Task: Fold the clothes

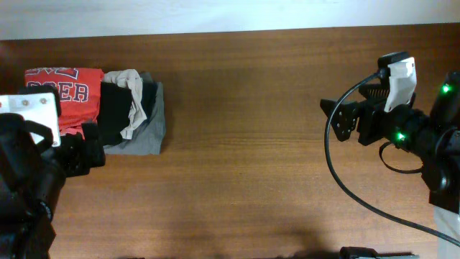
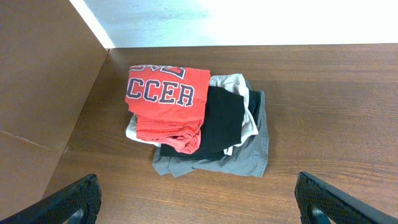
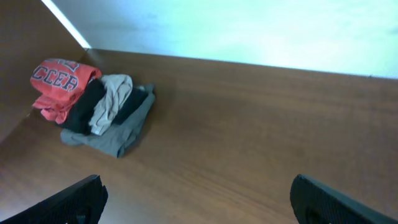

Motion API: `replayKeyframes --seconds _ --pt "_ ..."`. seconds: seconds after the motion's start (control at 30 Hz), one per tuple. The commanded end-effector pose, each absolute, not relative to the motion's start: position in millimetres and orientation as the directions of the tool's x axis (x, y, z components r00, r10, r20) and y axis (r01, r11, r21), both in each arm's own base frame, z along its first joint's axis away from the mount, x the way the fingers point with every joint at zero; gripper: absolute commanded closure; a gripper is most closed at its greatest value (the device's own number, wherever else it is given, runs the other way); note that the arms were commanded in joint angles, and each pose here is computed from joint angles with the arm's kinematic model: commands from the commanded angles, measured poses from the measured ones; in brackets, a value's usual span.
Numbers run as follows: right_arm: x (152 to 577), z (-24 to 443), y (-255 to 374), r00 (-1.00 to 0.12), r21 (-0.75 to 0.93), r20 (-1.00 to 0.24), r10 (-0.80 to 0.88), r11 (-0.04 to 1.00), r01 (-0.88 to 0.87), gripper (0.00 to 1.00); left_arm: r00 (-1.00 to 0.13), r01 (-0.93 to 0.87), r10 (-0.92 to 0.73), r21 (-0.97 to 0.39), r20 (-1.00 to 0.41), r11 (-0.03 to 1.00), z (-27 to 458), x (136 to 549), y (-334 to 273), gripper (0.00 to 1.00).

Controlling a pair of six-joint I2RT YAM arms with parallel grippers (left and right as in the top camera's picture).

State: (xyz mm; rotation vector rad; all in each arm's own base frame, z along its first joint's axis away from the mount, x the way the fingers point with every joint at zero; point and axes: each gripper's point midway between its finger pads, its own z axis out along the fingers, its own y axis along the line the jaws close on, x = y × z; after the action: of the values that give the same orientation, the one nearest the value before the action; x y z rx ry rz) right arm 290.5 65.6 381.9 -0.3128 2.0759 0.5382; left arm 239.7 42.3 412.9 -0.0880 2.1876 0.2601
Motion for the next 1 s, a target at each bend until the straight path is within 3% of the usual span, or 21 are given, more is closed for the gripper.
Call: replayKeyframes --seconds 0.0,0.1,0.17,0.27,0.43,0.7,0.8,0.97 --pt "283.2 386.4 72.1 -0.529 0.271 -0.849 -0.014 0.848 -0.456 0.01 -0.594 -0.146 0.033 0.148 -0.804 0.978 412.5 236.1 40.0 0.01" --pt "268.5 388.9 91.0 -0.552 0.351 -0.834 -0.003 0.769 -0.534 0.01 -0.615 -0.142 0.032 0.151 -0.788 0.978 407.3 232.5 39.8 0.01" --pt "268.0 386.3 89.7 -0.554 0.340 -0.832 -0.016 0.775 -0.532 0.01 -0.634 -0.138 0.031 0.153 -0.773 0.979 402.5 228.8 39.6 0.01" --pt "273.9 380.0 75.5 -0.529 0.239 -0.845 -0.074 0.833 -0.498 0.01 -0.665 -0.132 0.030 0.157 -0.746 0.979 394.9 222.5 39.4 0.01" --pt "258.2 385.2 62.7 -0.402 -0.024 -0.873 -0.278 0.846 -0.533 0.01 -0.721 -0.120 0.027 0.163 -0.692 0.979 381.1 209.4 38.8 0.01" --pt "223.4 391.5 25.0 -0.345 -0.224 -0.879 -0.329 0.924 -0.310 0.01 -0.771 -0.107 0.025 0.168 -0.636 0.980 368.8 196.0 38.1 0.01" --pt "218.4 370.8 20.9 -0.290 -0.264 -0.895 -0.339 0.926 -0.268 0.01 -0.780 -0.104 0.025 0.169 -0.625 0.980 366.5 193.2 37.9 0.01" --pt "216.3 294.0 21.3 -0.195 -0.292 -0.920 -0.340 0.927 -0.236 0.01 -0.785 -0.104 0.024 0.169 -0.619 0.980 365.4 191.9 37.9 0.01"
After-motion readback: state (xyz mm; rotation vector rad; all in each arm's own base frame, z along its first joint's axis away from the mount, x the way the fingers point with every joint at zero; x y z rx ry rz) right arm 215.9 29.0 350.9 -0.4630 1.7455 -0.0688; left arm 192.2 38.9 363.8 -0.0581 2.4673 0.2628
